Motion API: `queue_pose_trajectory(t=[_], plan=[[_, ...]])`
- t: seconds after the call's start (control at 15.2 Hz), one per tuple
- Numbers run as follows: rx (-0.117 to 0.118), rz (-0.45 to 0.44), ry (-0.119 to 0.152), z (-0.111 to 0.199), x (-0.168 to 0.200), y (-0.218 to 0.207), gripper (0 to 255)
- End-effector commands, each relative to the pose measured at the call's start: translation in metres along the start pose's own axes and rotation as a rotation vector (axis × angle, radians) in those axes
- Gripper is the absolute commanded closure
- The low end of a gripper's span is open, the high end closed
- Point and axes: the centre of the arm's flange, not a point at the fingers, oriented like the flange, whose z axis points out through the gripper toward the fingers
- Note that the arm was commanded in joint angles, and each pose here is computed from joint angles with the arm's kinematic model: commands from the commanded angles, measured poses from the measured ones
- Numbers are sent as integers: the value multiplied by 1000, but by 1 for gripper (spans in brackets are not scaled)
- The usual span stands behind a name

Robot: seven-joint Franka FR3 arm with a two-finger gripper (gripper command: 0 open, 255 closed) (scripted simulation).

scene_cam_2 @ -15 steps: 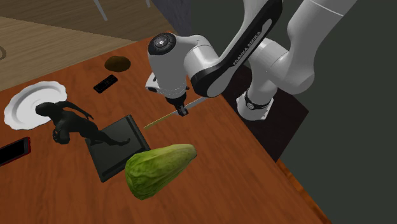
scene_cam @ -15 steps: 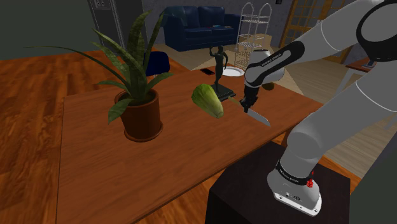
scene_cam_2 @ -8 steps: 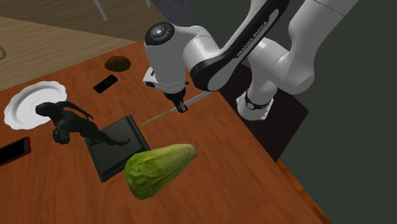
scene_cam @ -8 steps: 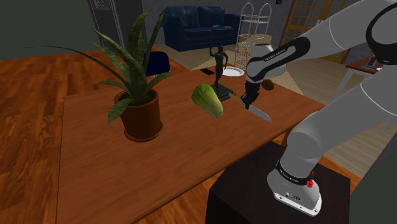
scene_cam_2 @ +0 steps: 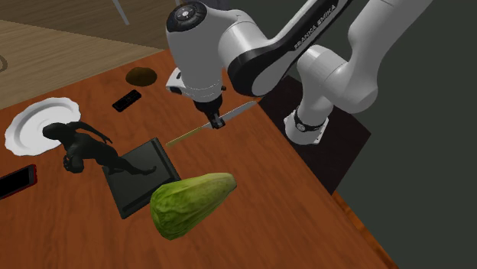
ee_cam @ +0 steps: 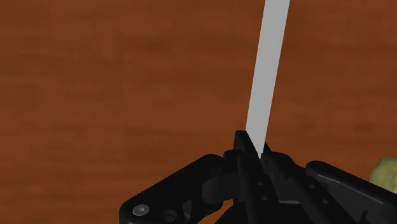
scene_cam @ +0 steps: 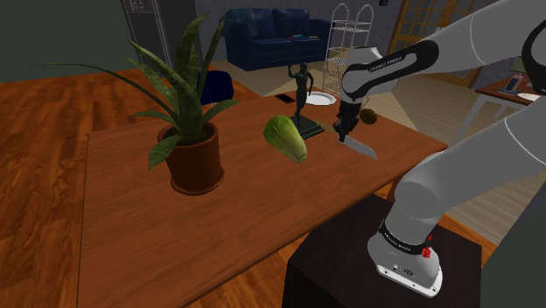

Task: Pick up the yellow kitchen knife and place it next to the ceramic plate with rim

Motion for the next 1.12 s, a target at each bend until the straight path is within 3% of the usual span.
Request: queue_pose_trajectory(t=[0.0,0.53,1.06], plan=[[0,0,-1,-11,0,0,255],[0,0,-1,-49,0,0,255],[0,0,-1,-52,83,65,255]])
